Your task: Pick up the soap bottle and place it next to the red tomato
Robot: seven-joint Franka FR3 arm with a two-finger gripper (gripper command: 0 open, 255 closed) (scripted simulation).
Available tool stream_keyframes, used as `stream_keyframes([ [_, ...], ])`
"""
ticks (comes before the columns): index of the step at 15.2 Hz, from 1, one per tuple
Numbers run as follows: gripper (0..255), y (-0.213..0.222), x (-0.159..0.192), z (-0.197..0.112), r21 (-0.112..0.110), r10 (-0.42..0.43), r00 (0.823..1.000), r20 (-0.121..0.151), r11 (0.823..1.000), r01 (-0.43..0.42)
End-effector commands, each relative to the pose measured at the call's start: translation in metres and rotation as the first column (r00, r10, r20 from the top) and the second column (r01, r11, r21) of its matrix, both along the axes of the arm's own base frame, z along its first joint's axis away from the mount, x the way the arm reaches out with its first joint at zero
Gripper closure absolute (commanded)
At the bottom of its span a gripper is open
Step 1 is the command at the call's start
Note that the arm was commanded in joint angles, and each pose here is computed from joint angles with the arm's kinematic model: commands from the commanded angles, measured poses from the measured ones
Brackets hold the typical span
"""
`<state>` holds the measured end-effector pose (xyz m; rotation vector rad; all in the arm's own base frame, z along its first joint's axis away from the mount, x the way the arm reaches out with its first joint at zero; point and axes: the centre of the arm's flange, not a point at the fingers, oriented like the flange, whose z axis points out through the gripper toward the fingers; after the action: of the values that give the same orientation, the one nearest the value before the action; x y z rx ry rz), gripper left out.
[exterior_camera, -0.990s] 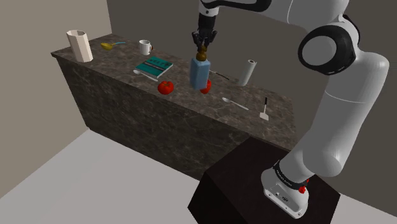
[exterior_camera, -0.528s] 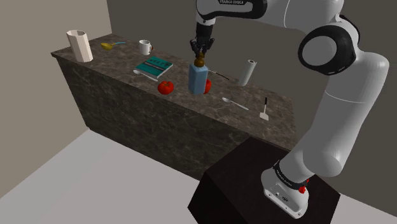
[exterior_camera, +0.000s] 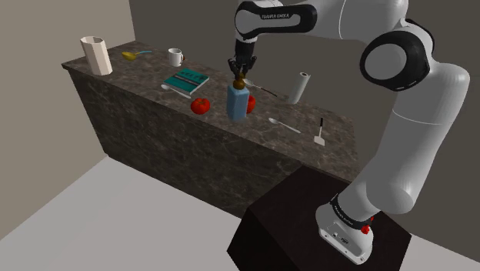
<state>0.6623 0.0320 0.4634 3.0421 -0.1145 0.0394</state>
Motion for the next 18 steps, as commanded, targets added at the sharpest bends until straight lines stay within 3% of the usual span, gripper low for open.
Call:
stream_keyframes([
  [1, 255, 0.0, 0.0, -0.01, 0.0, 0.0, 1.0, 0.001, 1.0, 0.0],
  [6, 255, 0.0, 0.0, -0.039, 0.0, 0.0, 1.0, 0.001, 1.0, 0.0],
  [14, 255, 0.0, 0.0, -0.039, 0.0, 0.0, 1.0, 0.001, 1.0, 0.0],
  [15, 0, 0.0, 0.0, -0.039, 0.0, 0.0, 1.0, 0.001, 1.0, 0.0],
  [18, 0, 0.0, 0.0, -0.039, 0.0, 0.0, 1.0, 0.001, 1.0, 0.0],
])
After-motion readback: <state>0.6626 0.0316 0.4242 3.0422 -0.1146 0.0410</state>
